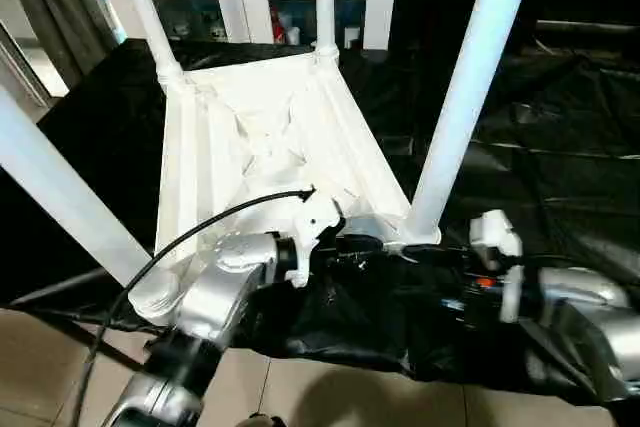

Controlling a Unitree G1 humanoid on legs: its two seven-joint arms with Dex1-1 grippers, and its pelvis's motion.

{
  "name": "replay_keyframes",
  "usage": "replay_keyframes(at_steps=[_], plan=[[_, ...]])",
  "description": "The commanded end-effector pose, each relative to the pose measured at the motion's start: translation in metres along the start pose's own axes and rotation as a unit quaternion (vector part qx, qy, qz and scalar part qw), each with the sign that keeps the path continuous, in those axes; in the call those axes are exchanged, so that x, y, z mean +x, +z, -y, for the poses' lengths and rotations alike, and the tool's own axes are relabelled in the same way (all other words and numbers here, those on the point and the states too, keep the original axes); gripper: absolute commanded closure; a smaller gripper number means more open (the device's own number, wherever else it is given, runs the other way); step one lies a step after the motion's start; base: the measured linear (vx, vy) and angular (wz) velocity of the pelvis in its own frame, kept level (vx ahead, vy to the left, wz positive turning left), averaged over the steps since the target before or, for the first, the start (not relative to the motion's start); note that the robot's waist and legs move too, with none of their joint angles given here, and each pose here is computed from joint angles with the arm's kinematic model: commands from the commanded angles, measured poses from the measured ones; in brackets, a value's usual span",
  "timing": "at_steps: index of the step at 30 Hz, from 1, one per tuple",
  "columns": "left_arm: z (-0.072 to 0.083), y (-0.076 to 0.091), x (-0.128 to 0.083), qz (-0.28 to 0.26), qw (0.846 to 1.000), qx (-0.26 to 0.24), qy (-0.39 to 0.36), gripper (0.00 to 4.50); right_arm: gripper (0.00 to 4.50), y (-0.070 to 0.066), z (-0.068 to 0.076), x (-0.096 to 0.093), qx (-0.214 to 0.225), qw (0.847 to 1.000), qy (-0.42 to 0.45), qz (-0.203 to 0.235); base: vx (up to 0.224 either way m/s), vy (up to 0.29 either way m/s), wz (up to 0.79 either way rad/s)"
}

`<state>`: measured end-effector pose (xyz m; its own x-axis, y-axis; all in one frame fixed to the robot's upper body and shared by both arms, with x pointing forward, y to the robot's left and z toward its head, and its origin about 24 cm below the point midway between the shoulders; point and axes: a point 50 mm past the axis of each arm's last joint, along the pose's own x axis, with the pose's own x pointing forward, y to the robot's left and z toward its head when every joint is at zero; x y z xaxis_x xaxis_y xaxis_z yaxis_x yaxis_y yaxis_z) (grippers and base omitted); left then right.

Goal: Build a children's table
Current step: Rotate leg to tighten, then rotate table base

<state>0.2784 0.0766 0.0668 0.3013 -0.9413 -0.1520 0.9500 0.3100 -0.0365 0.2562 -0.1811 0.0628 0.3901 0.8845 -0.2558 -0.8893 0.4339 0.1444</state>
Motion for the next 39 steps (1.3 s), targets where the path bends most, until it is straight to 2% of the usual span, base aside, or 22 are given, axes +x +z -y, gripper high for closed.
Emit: replay_keyframes(at_steps=[1, 3, 5, 7, 10, 11, 13, 16, 19, 20, 22, 24, 25, 26, 28, 30, 33, 34, 36, 39], plan=[[0.005, 0.003, -0.005, 0.010, 1.000, -0.003, 0.009, 2.99, 0.80, 0.000, 0.006, 0.003, -0.013, 0.999, -0.032, -0.003, 0.000, 0.000, 0.00], [0.016, 0.001, -0.014, 0.014, 0.999, -0.012, 0.026, 2.94, 0.80, 0.002, 0.013, 0.008, -0.018, 0.998, -0.064, 0.004, 0.000, 0.000, 0.00], [0.017, 0.000, -0.015, 0.013, 0.999, -0.014, 0.030, 2.61, 0.80, 0.002, 0.014, 0.009, -0.018, 0.997, -0.069, 0.003, 0.000, 0.000, 0.00], [0.036, -0.011, -0.035, 0.004, 0.997, -0.042, 0.064, 2.53, 0.80, 0.000, 0.029, 0.015, -0.037, 0.990, -0.136, -0.020, 0.000, 0.000, 0.00], [0.048, -0.016, -0.047, 0.001, 0.994, -0.063, 0.084, 2.17, 0.80, 0.000, 0.042, 0.019, -0.036, 0.980, -0.193, -0.025, 0.000, 0.000, 0.00], [0.055, -0.018, -0.053, 0.002, 0.993, -0.070, 0.090, 2.12, 0.80, 0.004, 0.049, 0.024, -0.033, 0.975, -0.219, -0.013, 0.000, 0.000, 0.00], [0.060, -0.018, -0.056, 0.004, 0.993, -0.078, 0.094, 2.05, 0.80, 0.006, 0.053, 0.029, -0.029, 0.973, -0.231, -0.005, 0.000, 0.000, 0.00], [0.068, -0.019, -0.062, 0.002, 0.992, -0.085, 0.096, 1.69, 0.80, 0.011, 0.061, 0.041, -0.032, 0.966, -0.256, 0.005, 0.000, 0.000, 0.00], [0.076, -0.021, -0.069, -0.006, 0.992, -0.091, 0.091, 1.63, 0.80, 0.018, 0.068, 0.054, -0.034, 0.959, -0.282, 0.013, 0.000, 0.000, 0.00], [0.080, -0.022, -0.075, -0.007, 0.992, -0.094, 0.089, 1.37, 0.80, 0.023, 0.072, 0.060, -0.035, 0.955, -0.295, 0.018, 0.000, 0.000, 0.00], [0.084, -0.021, -0.088, -0.011, 0.991, -0.096, 0.090, 1.20, 0.80, 0.029, 0.078, 0.066, -0.036, 0.947, -0.319, 0.027, 0.000, 0.000, 0.00], [0.084, -0.021, -0.097, -0.016, 0.991, -0.097, 0.095, 1.16, 0.80, 0.032, 0.082, 0.067, -0.034, 0.941, -0.335, 0.035, 0.000, 0.000, 0.00], [0.084, -0.021, -0.109, -0.024, 0.990, -0.094, 0.100, 1.03, 0.80, 0.035, 0.084, 0.067, -0.031, 0.939, -0.338, 0.049, 0.000, 0.000, 0.00], [0.084, -0.021, -0.123, -0.036, 0.990, -0.090, 0.104, 0.90, 0.80, 0.039, 0.083, 0.067, -0.025, 0.944, -0.324, 0.066, 0.000, 0.000, 0.00], [0.084, -0.020, -0.134, -0.045, 0.989, -0.091, 0.105, 0.81, 0.80, 0.040, 0.081, 0.068, -0.022, 0.948, -0.306, 0.078, 0.000, 0.000, 0.00], [0.081, -0.017, -0.147, -0.049, 0.988, -0.089, 0.116, 0.70, 0.80, 0.039, 0.075, 0.066, -0.025, 0.957, -0.274, 0.090, 0.000, 0.000, 0.00], [0.076, -0.012, -0.162, -0.046, 0.987, -0.081, 0.134, 0.39, 0.80, 0.035, 0.071, 0.064, -0.027, 0.962, -0.253, 0.099, 0.000, 0.000, 0.00], [0.067, -0.004, -0.175, -0.026, 0.984, -0.069, 0.161, 0.36, 0.80, 0.032, 0.065, 0.057, -0.024, 0.967, -0.230, 0.109, 0.000, 0.000, 0.00], [0.061, 0.007, -0.183, 0.001, 0.983, -0.062, 0.175, 0.18, 0.80, 0.028, 0.061, 0.050, -0.022, 0.970, -0.213, 0.116, 0.000, 0.000, 0.00], [0.056, 0.019, -0.181, 0.034, 0.984, -0.054, 0.168, 0.07, 0.80, 0.022, 0.057, 0.040, -0.017, 0.970, -0.215, 0.115, 0.000, 0.000, 0.00]])
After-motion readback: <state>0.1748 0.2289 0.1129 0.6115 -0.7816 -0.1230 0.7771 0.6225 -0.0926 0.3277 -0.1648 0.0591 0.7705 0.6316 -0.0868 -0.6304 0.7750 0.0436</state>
